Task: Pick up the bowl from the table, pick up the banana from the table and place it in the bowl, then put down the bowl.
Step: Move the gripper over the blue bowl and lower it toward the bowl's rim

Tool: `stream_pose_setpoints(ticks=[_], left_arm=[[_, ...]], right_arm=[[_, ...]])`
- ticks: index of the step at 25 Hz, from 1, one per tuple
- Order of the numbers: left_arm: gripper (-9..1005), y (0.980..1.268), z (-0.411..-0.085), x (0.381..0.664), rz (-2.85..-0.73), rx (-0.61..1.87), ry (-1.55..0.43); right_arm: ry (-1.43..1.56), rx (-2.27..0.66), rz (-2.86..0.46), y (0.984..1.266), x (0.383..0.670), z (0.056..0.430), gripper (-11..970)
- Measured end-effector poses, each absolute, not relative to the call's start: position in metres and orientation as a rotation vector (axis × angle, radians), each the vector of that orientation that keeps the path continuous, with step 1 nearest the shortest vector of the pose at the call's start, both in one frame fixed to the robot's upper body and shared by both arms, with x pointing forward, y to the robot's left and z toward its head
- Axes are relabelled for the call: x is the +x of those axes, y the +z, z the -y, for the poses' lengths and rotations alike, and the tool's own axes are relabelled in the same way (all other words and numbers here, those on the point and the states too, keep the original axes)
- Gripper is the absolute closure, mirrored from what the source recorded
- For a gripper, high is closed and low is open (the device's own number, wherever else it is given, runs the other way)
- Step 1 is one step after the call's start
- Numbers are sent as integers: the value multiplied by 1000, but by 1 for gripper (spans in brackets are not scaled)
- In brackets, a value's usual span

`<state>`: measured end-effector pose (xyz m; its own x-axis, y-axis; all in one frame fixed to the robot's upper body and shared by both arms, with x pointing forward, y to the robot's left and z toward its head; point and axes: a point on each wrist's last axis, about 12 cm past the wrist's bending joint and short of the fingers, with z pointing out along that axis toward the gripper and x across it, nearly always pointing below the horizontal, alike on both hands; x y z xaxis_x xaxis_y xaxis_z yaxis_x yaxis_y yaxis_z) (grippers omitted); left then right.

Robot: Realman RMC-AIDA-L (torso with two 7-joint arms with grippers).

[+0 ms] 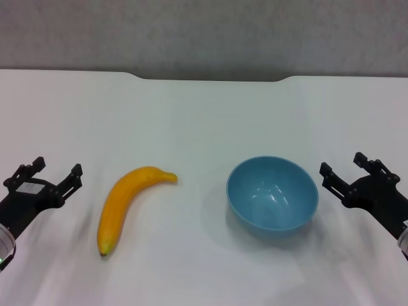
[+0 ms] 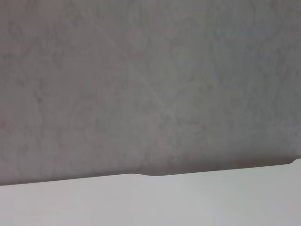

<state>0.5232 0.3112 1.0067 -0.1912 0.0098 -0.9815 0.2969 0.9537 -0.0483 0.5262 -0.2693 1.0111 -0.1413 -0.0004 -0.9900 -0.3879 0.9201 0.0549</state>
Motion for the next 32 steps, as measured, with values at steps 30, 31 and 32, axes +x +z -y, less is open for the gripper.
stream_pose_setpoints(ticks=[30, 31, 32], left_arm=[[147, 1043, -297, 537, -1783, 251, -376], [147, 1050, -294, 539, -1796, 255, -375], [147, 1053, -292, 541, -1802, 249, -383]], right_arm=[[569, -239, -1771, 1028, 547, 270, 138], [584, -247, -1784, 1032, 551, 269, 138], [587, -257, -1809, 1035, 555, 269, 139]])
